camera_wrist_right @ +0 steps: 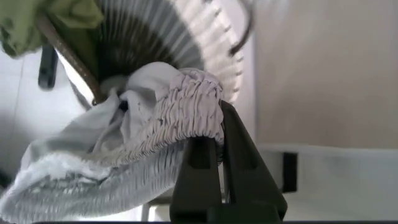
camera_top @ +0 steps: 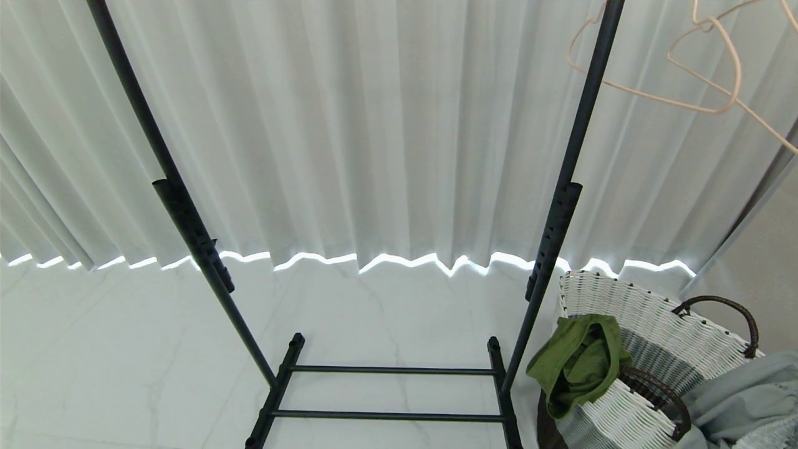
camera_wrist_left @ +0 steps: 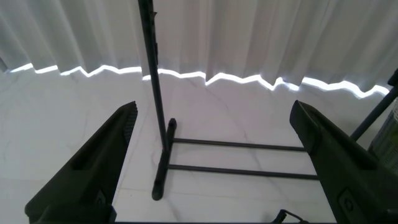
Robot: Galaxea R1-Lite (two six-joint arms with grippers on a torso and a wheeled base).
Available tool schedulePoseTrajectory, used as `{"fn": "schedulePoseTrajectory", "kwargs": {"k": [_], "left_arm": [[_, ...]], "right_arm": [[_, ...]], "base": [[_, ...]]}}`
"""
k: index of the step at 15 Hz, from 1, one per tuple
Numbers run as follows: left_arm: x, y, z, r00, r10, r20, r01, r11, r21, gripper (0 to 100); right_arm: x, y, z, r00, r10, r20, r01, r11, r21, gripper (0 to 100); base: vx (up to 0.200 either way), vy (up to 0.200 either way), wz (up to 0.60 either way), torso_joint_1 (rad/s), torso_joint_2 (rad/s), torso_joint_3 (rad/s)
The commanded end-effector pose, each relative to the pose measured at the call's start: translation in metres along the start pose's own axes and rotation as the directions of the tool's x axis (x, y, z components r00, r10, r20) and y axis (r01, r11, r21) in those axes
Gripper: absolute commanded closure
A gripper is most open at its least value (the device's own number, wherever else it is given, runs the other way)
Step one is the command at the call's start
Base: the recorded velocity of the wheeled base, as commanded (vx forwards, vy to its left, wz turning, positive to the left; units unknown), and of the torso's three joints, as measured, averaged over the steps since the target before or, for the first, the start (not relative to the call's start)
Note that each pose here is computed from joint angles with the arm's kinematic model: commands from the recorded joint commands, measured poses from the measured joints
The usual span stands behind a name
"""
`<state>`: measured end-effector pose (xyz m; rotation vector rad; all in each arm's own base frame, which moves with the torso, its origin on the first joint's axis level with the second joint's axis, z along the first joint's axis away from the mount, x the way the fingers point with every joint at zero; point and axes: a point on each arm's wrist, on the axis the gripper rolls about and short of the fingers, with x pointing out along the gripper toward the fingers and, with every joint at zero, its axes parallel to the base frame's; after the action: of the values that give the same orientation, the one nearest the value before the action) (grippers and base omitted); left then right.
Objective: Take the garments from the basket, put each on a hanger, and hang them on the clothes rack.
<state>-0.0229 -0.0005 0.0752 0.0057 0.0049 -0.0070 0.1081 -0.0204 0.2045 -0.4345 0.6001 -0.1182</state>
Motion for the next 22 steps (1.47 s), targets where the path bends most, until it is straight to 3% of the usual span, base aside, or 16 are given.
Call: {"fn": "schedulePoseTrajectory", "kwargs": {"k": [1, 8, 15, 22], "left_arm": [[0.0, 0.0, 0.0, 1.0, 0.001, 0.0, -0.001, 1.0, 0.0, 0], [0.0, 0.0, 0.0, 1.0, 0.001, 0.0, -0.001, 1.0, 0.0, 0], [0.0, 0.0, 0.0, 1.0, 0.001, -0.001, -0.001, 1.0, 0.0, 0], [0.0, 0.0, 0.0, 1.0, 0.001, 0.0, -0.001, 1.0, 0.005, 0]], "right_arm": [[-0.03, -0.006, 0.009, 0.992, -0.042, 0.118, 0.042, 0.999, 0.003, 100], [-0.047, -0.003, 0.004, 0.981, -0.04, 0.187, 0.059, 0.994, -0.096, 100], [-0.048, -0.001, 0.005, 0.979, -0.016, 0.202, 0.039, 0.993, -0.113, 100], [-0.05, -0.001, 0.004, 0.978, -0.019, 0.209, 0.043, 0.993, -0.111, 100]], "base": [[-0.2, 0.0, 0.0, 0.002, 0.0, 0.007], [-0.2, 0.0, 0.0, 0.003, 0.0, 0.004], [0.0, 0.0, 0.0, 0.0, 0.0, 0.0], [0.0, 0.2, 0.0, 0.002, 0.01, 0.002]]}}
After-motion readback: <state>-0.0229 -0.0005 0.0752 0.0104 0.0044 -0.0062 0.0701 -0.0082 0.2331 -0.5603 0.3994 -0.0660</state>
